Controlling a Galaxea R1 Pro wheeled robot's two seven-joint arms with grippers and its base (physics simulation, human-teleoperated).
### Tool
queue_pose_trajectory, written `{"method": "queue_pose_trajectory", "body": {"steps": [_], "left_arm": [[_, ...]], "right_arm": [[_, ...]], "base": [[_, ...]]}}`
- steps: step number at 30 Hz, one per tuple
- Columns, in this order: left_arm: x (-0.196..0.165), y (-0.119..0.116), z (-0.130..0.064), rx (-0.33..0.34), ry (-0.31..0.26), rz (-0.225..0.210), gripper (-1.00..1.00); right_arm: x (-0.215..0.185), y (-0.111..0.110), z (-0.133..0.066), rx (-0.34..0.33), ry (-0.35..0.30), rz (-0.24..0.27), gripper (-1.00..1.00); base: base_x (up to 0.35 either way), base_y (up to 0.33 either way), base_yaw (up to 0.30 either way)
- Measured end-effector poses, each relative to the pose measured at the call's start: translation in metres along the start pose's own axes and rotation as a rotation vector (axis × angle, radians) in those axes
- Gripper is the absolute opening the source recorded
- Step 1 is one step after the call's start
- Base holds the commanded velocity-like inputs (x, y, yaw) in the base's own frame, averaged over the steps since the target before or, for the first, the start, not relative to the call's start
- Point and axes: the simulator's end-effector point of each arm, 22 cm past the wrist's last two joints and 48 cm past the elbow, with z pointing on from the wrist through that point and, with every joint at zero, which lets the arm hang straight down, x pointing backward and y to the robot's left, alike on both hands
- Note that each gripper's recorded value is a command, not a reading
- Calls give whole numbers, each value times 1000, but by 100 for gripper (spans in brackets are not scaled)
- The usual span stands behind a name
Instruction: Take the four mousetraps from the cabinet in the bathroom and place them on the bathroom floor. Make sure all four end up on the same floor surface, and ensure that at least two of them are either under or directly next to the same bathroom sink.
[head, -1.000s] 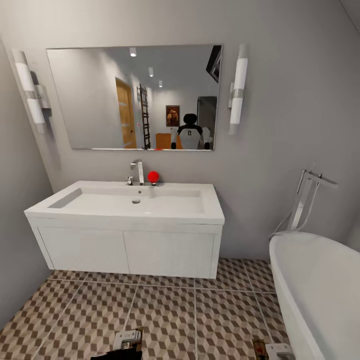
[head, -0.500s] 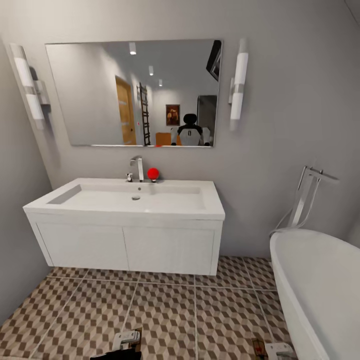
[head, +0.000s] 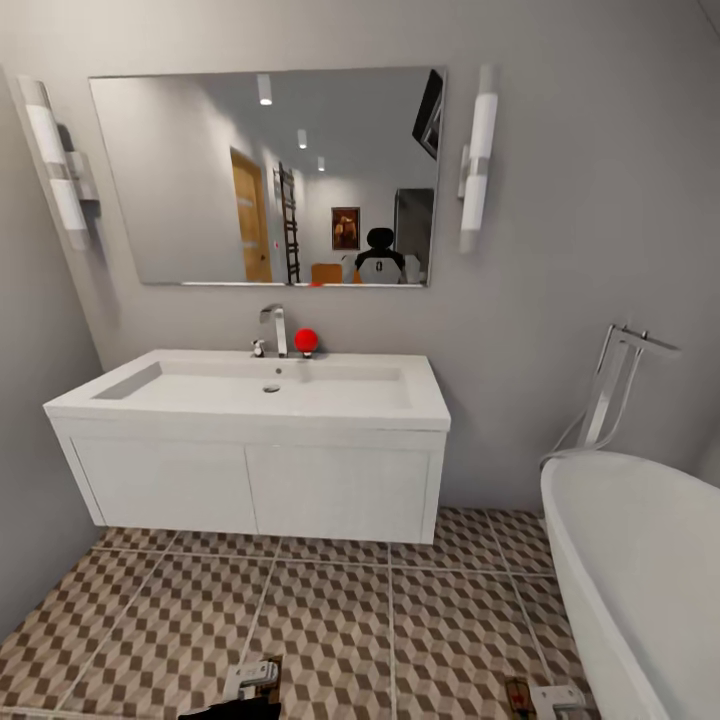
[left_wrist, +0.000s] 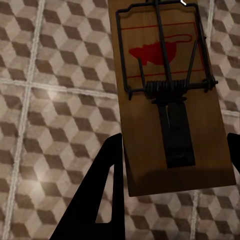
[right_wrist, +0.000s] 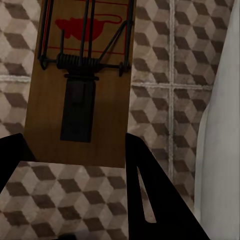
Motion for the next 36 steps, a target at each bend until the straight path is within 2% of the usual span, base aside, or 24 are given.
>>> {"method": "queue_pose_trajectory", "body": {"steps": [36], "left_arm": [[45,15,58,-5,-2,0,-100]], "right_arm": [[36,17,60,-3,-25,-6,-100]], "base": [[0,0,0]]}}
